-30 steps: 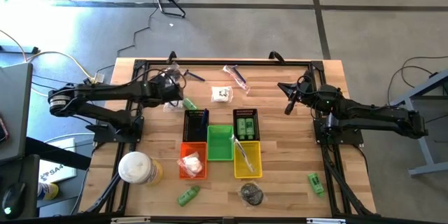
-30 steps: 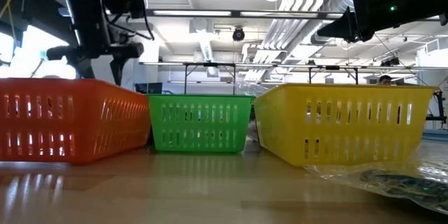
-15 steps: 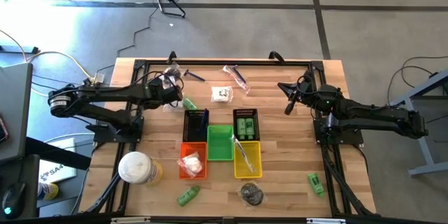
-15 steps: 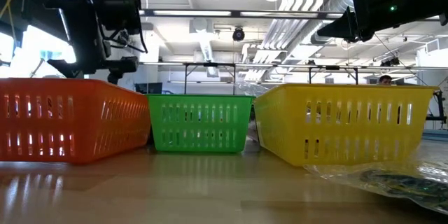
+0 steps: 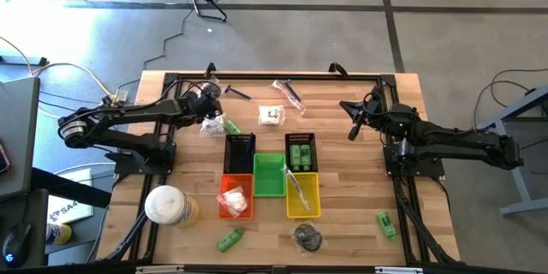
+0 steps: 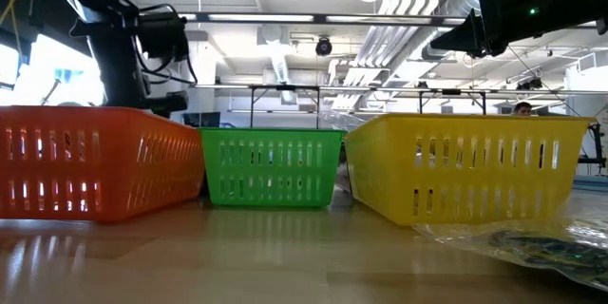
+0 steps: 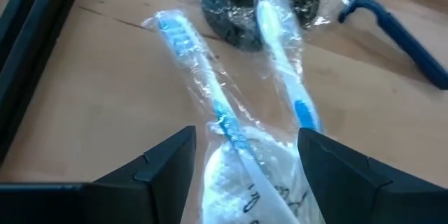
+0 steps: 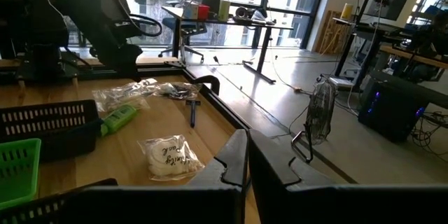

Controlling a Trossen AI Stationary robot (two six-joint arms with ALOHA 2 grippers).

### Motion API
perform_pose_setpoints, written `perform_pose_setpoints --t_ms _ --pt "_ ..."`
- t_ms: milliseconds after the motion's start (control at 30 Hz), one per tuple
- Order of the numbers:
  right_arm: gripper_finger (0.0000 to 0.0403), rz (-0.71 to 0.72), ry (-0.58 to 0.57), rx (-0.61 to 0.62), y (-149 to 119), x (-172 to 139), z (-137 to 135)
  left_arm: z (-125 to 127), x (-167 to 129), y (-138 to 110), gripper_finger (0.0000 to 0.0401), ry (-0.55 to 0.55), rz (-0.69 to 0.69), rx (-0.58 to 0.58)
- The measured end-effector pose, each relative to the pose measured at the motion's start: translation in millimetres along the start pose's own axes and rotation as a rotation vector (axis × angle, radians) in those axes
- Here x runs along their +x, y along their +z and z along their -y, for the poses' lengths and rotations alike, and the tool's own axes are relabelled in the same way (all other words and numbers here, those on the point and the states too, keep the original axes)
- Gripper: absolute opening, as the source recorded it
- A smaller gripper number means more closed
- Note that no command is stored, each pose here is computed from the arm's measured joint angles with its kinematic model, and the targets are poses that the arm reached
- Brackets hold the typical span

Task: Pick & Place Travel size toiletries
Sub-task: Put the blue toothbrush into the yellow bin

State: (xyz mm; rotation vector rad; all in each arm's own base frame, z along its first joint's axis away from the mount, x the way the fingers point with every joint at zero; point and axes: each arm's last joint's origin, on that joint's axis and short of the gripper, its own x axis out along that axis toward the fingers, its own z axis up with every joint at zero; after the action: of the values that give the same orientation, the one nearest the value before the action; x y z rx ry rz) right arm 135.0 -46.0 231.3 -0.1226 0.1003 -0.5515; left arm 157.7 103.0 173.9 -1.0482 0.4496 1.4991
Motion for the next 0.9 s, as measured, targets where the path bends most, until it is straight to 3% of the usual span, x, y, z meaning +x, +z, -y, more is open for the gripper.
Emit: perform_pose_setpoints --t_ms 667,900 --pt "0.0007 0.000 0.000 0.000 0 0 0 -6 26 -14 0.0246 0.103 -0.019 0.020" --pt "0.0007 0.000 0.000 -0.001 0 0 0 -1 27 -15 0.0246 0.070 -0.020 0.013"
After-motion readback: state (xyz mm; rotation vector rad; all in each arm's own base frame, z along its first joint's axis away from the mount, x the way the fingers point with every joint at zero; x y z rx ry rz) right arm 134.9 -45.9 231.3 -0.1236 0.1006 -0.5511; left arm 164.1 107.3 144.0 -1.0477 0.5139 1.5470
